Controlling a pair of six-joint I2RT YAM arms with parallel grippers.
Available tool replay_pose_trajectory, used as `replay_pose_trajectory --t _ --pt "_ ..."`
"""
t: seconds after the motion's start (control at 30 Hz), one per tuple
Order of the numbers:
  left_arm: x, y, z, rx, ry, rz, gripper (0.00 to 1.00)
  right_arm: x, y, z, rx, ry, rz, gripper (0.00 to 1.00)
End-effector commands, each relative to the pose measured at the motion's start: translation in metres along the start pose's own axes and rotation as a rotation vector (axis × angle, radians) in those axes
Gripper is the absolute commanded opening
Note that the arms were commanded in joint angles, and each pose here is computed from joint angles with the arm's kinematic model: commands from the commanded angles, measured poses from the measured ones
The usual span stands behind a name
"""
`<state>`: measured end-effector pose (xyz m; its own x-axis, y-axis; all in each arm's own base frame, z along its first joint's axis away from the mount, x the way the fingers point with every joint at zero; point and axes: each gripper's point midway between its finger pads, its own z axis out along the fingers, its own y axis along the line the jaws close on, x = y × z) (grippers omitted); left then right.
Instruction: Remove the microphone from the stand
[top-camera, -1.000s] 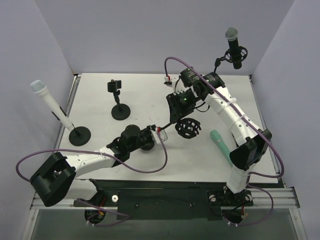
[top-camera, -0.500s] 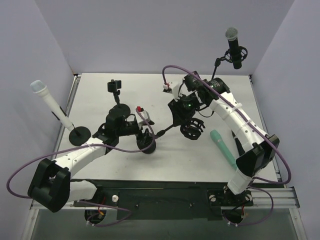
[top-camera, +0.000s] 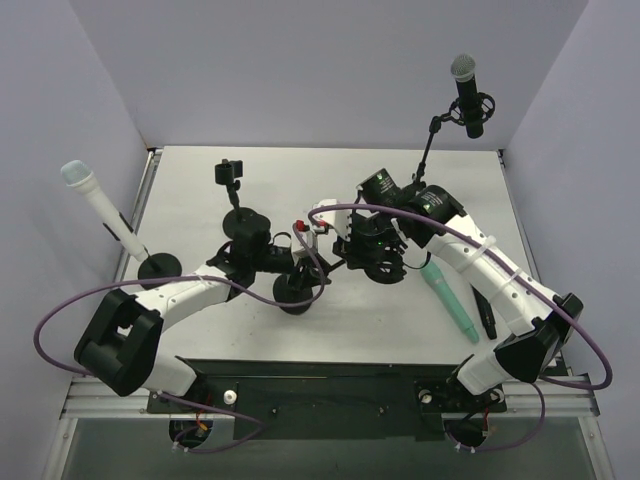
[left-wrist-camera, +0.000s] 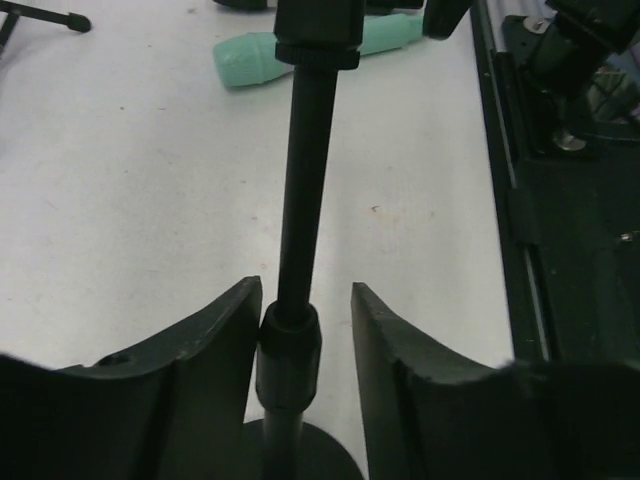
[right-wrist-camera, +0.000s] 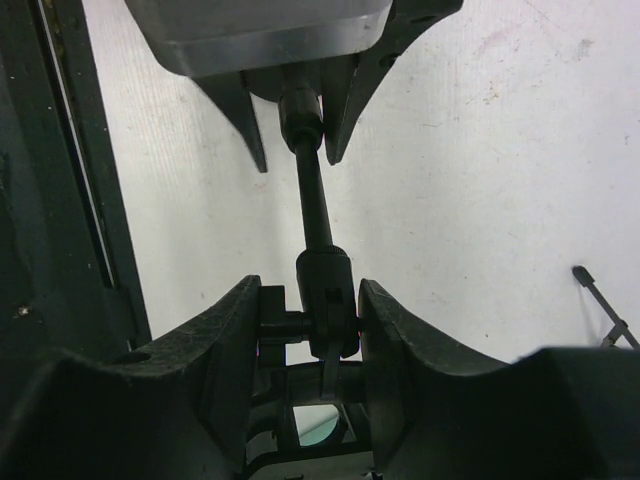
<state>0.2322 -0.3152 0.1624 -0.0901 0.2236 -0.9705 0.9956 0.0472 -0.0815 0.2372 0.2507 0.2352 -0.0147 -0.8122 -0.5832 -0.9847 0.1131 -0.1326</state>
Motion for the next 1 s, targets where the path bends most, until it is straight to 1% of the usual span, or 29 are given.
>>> replay_pose_trajectory --t 0.0,0.03,0.07,0.1,0.13,0.17,0.2,0.23,0.27,0.3,0.33,0.37,0.4,0.43,0.47,0.5,0.53,0.57,0.63,0.7,0.77,0.8,0.83,0.87,0.9,0.93,0.97 --pt "-0.005 0.009 0.005 -0.036 -0.014 0.083 0.43 -0.006 -0.020 -0.015 0.113 -0.020 -0.052 0.00" --pt "0.000 0.012 0.006 -0.060 -0.002 0.082 0.40 -0.006 -0.020 -0.017 0.116 -0.023 -0.041 0.00" --pt "0.000 0.013 0.006 -0.074 -0.003 0.089 0.33 -0.005 -0.020 -0.018 0.119 -0.023 -0.035 0.00" --pt "0.004 0.015 0.006 -0.096 0.004 0.089 0.22 -0.005 -0.020 -0.020 0.125 -0.027 -0.024 0.00" --pt "0.002 0.017 0.007 -0.115 -0.006 0.096 0.16 -0.005 -0.021 -0.022 0.134 -0.027 -0.013 0.00" --pt "0.006 0.020 0.008 -0.160 0.003 0.099 0.00 -0.005 -0.022 -0.023 0.142 -0.028 0.004 0.00" --pt "-0.003 0.018 0.015 -0.182 -0.024 0.117 0.00 -0.007 -0.025 -0.025 0.161 -0.030 0.058 0.00" --pt "0.002 0.032 0.012 -0.296 -0.010 0.116 0.00 -0.009 -0.030 -0.025 0.175 -0.030 0.105 0.00" --pt "-0.009 0.030 0.019 -0.332 -0.041 0.147 0.00 -0.015 -0.036 -0.032 0.211 -0.052 0.238 0.00" --pt "-0.008 0.045 0.013 -0.463 -0.034 0.151 0.00 -0.013 -0.042 -0.028 0.231 -0.037 0.325 0.00" --pt "-0.018 0.043 0.019 -0.527 -0.065 0.178 0.00 -0.018 -0.055 -0.037 0.298 -0.059 0.509 0.00" --pt "-0.020 0.064 0.005 -0.707 -0.060 0.167 0.00 -0.006 -0.055 -0.026 0.291 0.015 0.610 0.00" --pt "-0.023 0.063 0.010 -0.734 -0.076 0.153 0.00 -0.016 -0.062 -0.039 0.309 -0.019 0.755 0.00" --pt "-0.029 0.071 0.005 -0.802 -0.091 0.127 0.00 -0.001 -0.056 -0.022 0.261 0.093 0.852 0.00" --pt "-0.030 0.073 0.009 -0.808 -0.101 0.089 0.00 -0.008 -0.058 -0.029 0.263 0.084 0.930 0.00" --pt "-0.030 0.072 0.011 -0.808 -0.102 0.070 0.00 -0.005 -0.058 -0.023 0.257 0.113 0.929 0.00" --pt "-0.028 0.069 0.016 -0.774 -0.099 0.066 0.02 -0.004 -0.054 -0.023 0.255 0.112 0.899 0.00" --pt "-0.027 0.066 0.018 -0.758 -0.096 0.061 0.18 -0.007 -0.056 -0.021 0.262 0.093 0.896 0.00" --pt "-0.024 0.059 0.022 -0.712 -0.091 0.059 0.42 -0.007 -0.055 -0.020 0.260 0.095 0.901 0.00" --pt "-0.019 0.053 0.023 -0.674 -0.080 0.048 0.56 -0.005 -0.058 -0.023 0.281 0.100 0.881 0.00" --pt "-0.020 0.046 0.022 -0.628 -0.078 0.045 0.64 -0.004 -0.061 -0.024 0.290 0.104 0.850 0.00" --pt "-0.022 0.041 0.021 -0.585 -0.086 0.046 0.66 -0.003 -0.063 -0.024 0.287 0.104 0.821 0.00" --pt "-0.017 0.039 0.019 -0.564 -0.068 0.032 0.66 -0.007 -0.060 -0.026 0.261 0.092 0.794 0.00" --pt "-0.022 0.035 0.015 -0.525 -0.080 0.030 0.67 -0.005 -0.061 -0.027 0.243 0.094 0.724 0.00" --pt "-0.017 0.034 0.013 -0.512 -0.068 0.011 0.68 -0.008 -0.055 -0.025 0.195 0.085 0.686 0.00" --pt "-0.020 0.033 0.008 -0.471 -0.078 0.000 0.68 -0.008 -0.052 -0.028 0.170 0.079 0.588 0.00" --pt "-0.020 0.032 0.006 -0.447 -0.080 -0.016 0.68 -0.006 -0.044 -0.025 0.120 0.075 0.547 0.00"
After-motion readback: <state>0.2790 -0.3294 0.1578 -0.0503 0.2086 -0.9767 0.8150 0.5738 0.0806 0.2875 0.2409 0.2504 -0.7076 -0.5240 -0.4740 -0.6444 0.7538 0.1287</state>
